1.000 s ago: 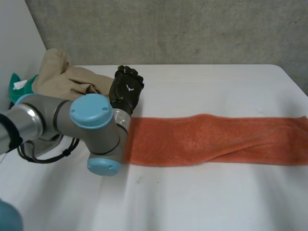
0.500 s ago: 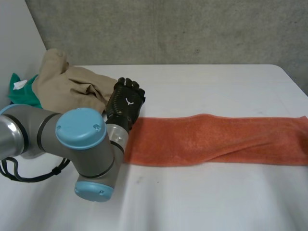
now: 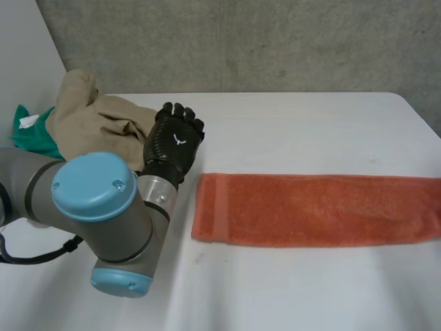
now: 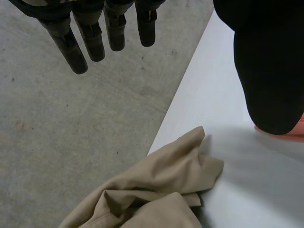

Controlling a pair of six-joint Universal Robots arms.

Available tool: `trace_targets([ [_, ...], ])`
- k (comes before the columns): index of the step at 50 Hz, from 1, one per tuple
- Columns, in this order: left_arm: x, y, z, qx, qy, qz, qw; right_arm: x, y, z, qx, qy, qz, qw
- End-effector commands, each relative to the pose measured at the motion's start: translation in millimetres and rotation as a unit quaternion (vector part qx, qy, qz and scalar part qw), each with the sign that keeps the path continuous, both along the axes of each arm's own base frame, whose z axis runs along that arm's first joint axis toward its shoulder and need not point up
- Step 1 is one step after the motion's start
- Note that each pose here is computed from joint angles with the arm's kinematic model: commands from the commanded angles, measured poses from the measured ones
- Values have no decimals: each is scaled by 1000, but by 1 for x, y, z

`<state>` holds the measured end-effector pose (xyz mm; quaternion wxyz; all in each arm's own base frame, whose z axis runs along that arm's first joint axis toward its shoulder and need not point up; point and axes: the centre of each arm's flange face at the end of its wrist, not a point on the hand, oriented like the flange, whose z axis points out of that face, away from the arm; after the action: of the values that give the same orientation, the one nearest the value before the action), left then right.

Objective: Fold the laundry.

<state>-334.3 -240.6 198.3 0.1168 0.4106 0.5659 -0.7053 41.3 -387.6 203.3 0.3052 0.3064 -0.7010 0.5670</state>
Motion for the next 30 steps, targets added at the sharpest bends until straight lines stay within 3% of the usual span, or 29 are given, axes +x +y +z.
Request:
trace_targets([
  [1, 13, -4, 6, 3, 13, 17, 1000, 153, 56, 27, -54, -60, 225, 971],
  [3, 15, -4, 8, 4, 19, 20, 1000, 182, 74, 27, -56, -66, 281, 956],
  [4, 17, -4, 10, 6, 27, 22, 999, 209, 94, 21, -51, -71, 336, 938],
  [7, 20, -5, 10, 13, 40, 26, 999, 245, 125, 13, -45, -70, 410, 908],
  [8, 22, -5, 9, 18, 45, 28, 998, 265, 145, -1, -30, -70, 450, 890],
  [12, 25, -4, 5, 28, 51, 30, 998, 303, 187, -43, 10, -54, 524, 850],
  [15, 27, -3, 1, 34, 48, 32, 998, 317, 204, -61, 16, -39, 546, 837],
  [23, 28, -4, -1, 38, 46, 32, 998, 313, 201, -62, 26, -59, 510, 858],
  [28, 26, -5, 1, 33, 49, 29, 998, 265, 156, -13, 13, -165, 394, 904],
  [30, 25, -4, 2, 33, 50, 26, 998, 249, 148, -11, 29, -193, 362, 911],
])
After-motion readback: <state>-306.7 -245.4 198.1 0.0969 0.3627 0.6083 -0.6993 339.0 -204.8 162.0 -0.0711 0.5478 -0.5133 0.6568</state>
